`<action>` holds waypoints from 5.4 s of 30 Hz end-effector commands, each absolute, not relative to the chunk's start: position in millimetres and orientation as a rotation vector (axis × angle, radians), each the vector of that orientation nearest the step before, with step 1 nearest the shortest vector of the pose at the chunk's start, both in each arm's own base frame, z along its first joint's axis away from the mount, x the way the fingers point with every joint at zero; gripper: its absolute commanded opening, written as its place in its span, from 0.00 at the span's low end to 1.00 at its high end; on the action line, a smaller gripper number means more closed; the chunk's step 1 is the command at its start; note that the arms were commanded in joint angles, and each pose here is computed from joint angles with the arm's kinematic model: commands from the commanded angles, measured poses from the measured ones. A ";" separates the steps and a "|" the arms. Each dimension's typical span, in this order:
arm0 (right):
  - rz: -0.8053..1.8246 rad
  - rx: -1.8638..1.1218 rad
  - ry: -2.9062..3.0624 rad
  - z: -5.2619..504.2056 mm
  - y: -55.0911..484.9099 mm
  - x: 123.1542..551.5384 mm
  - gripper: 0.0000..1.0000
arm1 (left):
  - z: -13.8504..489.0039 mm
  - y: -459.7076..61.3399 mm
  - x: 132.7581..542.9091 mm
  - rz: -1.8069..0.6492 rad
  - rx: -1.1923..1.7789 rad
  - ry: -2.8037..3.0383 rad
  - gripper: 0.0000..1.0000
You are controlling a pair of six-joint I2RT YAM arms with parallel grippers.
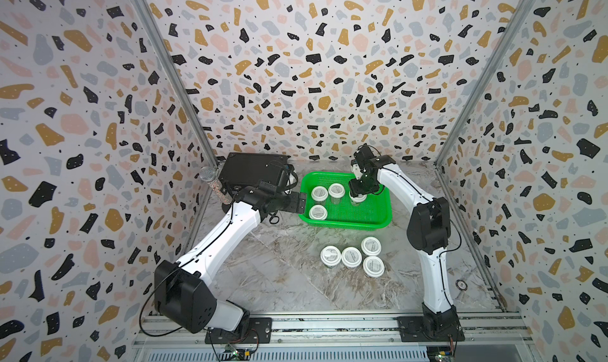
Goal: Put the yogurt in the basket
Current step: Place the yogurt in the basket, then pick up the yogurt from the center of the board, then place the yogurt in the basket.
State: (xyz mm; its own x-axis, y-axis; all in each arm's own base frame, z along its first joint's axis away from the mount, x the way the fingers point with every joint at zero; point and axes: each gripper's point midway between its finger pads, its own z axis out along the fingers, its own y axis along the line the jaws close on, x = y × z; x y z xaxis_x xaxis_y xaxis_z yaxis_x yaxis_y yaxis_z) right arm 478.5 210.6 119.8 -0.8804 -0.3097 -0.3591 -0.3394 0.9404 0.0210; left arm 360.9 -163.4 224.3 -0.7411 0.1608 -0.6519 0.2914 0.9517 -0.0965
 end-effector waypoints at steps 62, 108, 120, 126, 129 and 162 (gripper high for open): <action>0.274 -0.411 2.416 247.9 172.6 398.3 0.86 | 193.8 -238.6 249.0 -0.436 0.710 2.465 0.90; 0.256 -0.310 2.421 227.1 133.5 324.7 0.86 | 100.2 -306.3 218.7 -0.268 0.981 2.558 0.76; 0.266 -0.311 2.424 225.7 134.5 323.1 0.86 | 96.9 -305.8 221.7 -0.243 0.975 2.561 0.74; 0.264 -0.311 2.421 226.5 133.8 322.5 0.86 | 94.9 -306.7 220.5 -0.242 0.983 2.565 0.69; 0.259 -0.309 2.417 227.8 132.7 321.9 0.86 | 102.9 -303.4 220.9 -0.234 0.975 2.553 0.68; 0.244 -0.281 2.397 230.6 125.1 314.2 0.86 | 269.4 -315.2 312.2 -0.298 0.763 2.200 0.71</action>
